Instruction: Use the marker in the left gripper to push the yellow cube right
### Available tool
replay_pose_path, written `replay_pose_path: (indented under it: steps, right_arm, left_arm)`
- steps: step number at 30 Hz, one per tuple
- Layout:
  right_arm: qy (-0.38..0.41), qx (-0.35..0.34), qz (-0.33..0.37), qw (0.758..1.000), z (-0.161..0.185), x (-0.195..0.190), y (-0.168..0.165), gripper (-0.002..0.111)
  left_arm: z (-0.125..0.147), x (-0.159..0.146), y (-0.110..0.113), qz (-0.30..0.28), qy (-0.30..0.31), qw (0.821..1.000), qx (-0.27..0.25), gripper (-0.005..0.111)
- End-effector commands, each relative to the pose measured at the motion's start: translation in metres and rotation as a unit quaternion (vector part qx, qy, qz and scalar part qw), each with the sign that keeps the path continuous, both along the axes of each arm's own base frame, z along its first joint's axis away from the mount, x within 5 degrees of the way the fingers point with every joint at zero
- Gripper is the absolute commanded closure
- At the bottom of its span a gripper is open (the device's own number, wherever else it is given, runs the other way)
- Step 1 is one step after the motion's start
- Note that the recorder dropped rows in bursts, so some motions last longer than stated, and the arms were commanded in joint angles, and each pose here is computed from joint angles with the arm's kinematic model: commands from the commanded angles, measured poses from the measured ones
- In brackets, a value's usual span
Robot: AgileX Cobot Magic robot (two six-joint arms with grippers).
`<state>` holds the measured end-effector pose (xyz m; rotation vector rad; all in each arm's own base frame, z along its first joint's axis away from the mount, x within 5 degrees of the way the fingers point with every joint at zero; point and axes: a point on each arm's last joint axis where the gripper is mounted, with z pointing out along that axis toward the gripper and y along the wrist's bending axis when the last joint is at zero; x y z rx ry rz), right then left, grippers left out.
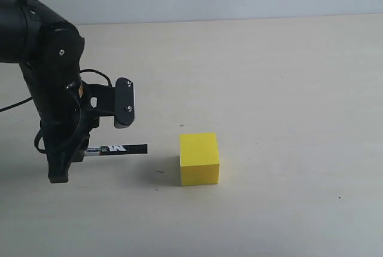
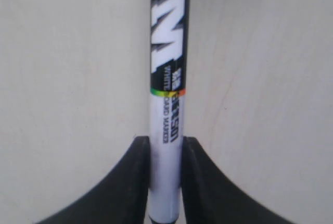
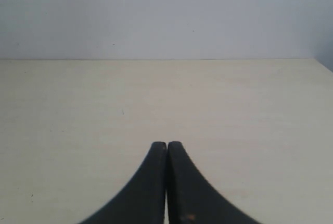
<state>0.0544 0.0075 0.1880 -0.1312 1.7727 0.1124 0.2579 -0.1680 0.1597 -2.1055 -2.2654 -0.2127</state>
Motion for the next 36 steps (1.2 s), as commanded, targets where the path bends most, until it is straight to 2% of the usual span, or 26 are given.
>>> replay_pose_path:
  steps: [1,7,13,18,22,28,36]
  right_arm:
    - [-0.005,0.001,0.001,1.0,0.0,0.0,0.0,0.108]
    - [-0.005,0.001,0.001,1.0,0.0,0.0,0.0,0.108]
    - [-0.004,0.001,0.001,1.0,-0.001,0.0,0.0,0.108]
    - [-0.004,0.001,0.001,1.0,-0.001,0.0,0.0,0.108]
    - [-0.004,0.001,0.001,1.0,-0.001,0.0,0.0,0.108]
    - [-0.004,0.001,0.001,1.0,-0.001,0.0,0.0,0.108]
    - [-0.004,0.001,0.001,1.0,-0.001,0.0,0.0,0.108]
  left_arm:
    - [0.002,-0.001,-0.001,0.034,0.005,0.999,-0.01,0.107]
    - [0.002,-0.003,-0.003,0.055,0.009,0.998,-0.022,0.107]
    - [-0.011,-0.004,-0.002,0.012,-0.013,0.999,-0.042,0.107]
    - [-0.013,-0.005,-0.001,0.01,-0.012,0.999,-0.04,0.107]
    - [-0.012,-0.004,0.005,0.025,-0.019,0.999,-0.006,0.107]
    - [-0.011,-0.001,0.007,0.018,-0.037,0.999,0.003,0.107]
    - [-0.012,0.0,0.003,0.025,-0.045,0.998,-0.021,0.107]
